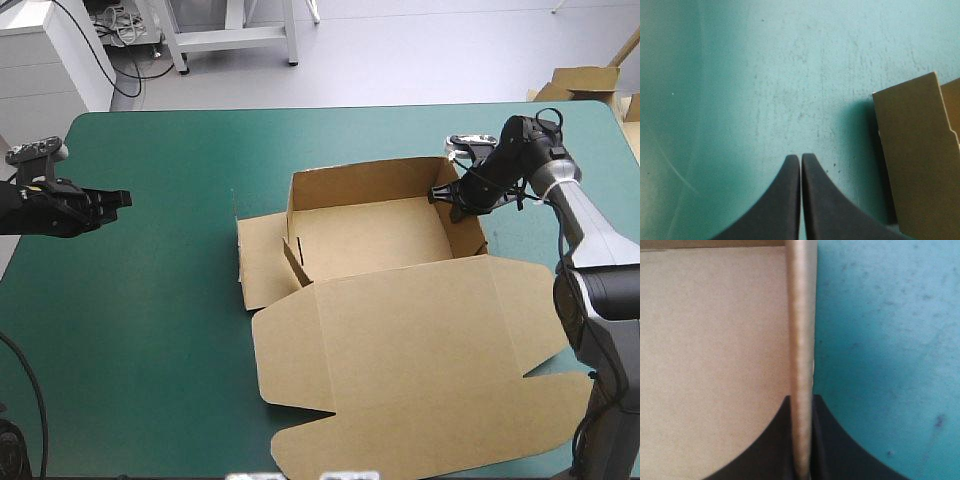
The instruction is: Fold the box
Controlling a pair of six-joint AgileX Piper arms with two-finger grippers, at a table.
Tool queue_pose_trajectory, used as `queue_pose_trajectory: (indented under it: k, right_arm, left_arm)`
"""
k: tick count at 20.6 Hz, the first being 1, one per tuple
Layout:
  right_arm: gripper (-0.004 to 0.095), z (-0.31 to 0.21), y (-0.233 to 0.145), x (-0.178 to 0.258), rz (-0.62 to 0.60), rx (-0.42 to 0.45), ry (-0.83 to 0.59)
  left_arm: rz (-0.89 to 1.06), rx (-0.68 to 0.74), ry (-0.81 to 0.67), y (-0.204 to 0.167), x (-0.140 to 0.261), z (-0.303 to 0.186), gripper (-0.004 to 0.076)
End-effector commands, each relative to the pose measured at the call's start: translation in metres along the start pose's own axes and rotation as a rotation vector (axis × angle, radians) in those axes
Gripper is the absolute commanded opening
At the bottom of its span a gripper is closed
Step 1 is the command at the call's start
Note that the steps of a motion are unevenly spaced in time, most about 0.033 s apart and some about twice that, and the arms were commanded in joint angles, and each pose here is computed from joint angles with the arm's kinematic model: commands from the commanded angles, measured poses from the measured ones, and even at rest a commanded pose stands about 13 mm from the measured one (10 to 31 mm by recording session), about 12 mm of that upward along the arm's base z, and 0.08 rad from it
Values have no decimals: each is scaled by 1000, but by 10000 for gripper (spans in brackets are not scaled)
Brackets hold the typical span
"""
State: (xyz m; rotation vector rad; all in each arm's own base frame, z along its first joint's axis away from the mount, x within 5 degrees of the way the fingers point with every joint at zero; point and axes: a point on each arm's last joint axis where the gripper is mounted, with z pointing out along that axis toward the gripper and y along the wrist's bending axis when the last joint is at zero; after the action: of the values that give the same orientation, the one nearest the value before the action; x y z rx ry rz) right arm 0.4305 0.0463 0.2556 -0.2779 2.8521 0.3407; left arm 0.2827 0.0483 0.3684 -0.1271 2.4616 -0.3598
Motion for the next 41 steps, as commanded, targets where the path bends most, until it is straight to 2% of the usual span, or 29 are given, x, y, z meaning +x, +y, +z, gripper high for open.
queue_pose_trajectory:
  k: [1, 6, 9, 10, 12, 13, 16, 18, 19, 23, 26, 31, 34, 37, 41]
  right_arm:
    - [-20, -32, 16, -5, 19, -94, -105]
    - [-20, -59, 32, -4, 33, -194, -181]
    - [-21, -87, 41, 2, 15, -202, -243]
    - [-21, -98, 44, 4, 4, -200, -267]
    - [-21, -115, 49, 9, -10, -197, -305]
    - [-21, -126, 52, 13, -19, -196, -329]
    - [-21, -139, 56, 17, -29, -196, -357]
    - [-21, -146, 58, 20, -35, -195, -374]
    - [-21, -150, 59, 22, -38, -195, -382]
    - [-21, -165, 65, 28, -44, -209, -419]
    - [-21, -168, 71, 28, -42, -267, -432]
    - [-19, -156, 66, 22, -34, -256, -409]
    - [-19, -144, 61, 16, -24, -241, -397]
    - [-19, -124, 52, 10, -11, -204, -346]
    - [-20, -108, 51, 4, 0, -198, -328]
  left_arm:
    - [23, -8, -89, -7, -8, -17, -8]
    - [36, -28, -78, -5, -7, -17, -8]
    - [35, -28, -76, -4, -7, -17, -3]
    - [31, -19, -67, -5, -6, -16, 22]
    - [15, 9, -39, -6, -5, -12, 139]
    - [-5, 46, -15, -7, -4, -8, 253]
    - [-30, 95, 22, -9, -3, -2, 444]
    - [-47, 124, 39, -10, -3, 2, 524]
    - [-57, 142, 46, -11, -3, 3, 539]
    - [-145, 334, 110, -20, -5, 17, 540]
    - [-115, 468, 123, -37, -6, 24, 538]
    - [-24, 586, 141, -67, -3, 27, 533]
    - [-23, 642, 121, -73, -5, 24, 533]
    - [-25, 652, 116, -74, -5, 24, 533]
    - [-34, 677, 106, -75, -7, 22, 533]
